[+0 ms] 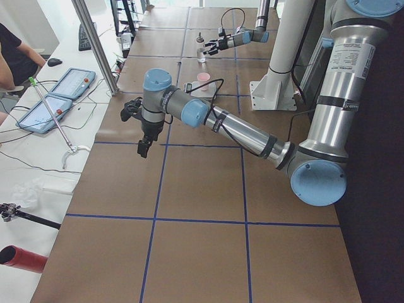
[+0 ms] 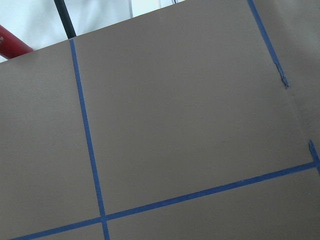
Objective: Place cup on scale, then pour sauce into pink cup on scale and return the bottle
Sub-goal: 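Lower the glass bottle to its spot and release it with the right gripper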
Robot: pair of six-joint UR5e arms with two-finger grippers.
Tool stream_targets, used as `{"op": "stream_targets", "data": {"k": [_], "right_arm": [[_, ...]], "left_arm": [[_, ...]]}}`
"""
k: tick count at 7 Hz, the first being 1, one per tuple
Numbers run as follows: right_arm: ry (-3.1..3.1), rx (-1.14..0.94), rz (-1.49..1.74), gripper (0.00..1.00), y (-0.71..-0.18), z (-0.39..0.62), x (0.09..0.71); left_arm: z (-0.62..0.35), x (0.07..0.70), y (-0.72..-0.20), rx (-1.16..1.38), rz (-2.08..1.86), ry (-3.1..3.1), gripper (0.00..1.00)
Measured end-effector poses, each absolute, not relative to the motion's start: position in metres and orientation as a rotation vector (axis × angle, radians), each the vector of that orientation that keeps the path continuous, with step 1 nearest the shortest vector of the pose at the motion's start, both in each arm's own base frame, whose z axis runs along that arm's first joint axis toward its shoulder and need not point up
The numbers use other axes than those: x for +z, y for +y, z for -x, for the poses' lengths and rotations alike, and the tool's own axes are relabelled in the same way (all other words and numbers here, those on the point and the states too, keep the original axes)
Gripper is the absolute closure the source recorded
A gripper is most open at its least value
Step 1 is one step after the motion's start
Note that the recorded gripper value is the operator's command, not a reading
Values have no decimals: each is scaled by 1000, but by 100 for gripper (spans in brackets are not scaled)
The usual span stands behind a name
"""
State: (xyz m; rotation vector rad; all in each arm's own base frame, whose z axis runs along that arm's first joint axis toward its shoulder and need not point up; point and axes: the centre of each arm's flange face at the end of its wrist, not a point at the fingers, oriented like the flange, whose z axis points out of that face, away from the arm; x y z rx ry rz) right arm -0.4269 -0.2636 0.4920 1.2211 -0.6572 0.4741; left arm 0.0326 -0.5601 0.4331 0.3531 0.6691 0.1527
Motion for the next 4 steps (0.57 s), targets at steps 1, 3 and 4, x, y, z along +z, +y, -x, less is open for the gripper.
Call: {"op": "stream_targets", "data": {"k": [1,3,4], "right_arm": [[-689,460,-1226,0,-244,420,502],[-775,457,-1205,0,-223,370,538],[-801,439,-1198,0,-221,334,558]], "left_arm": [[-33,433,-560,152,-353,669,0],[-29,438,-560,147,-349,666,0],[-25,445,-558,141,-341,662,0]]}}
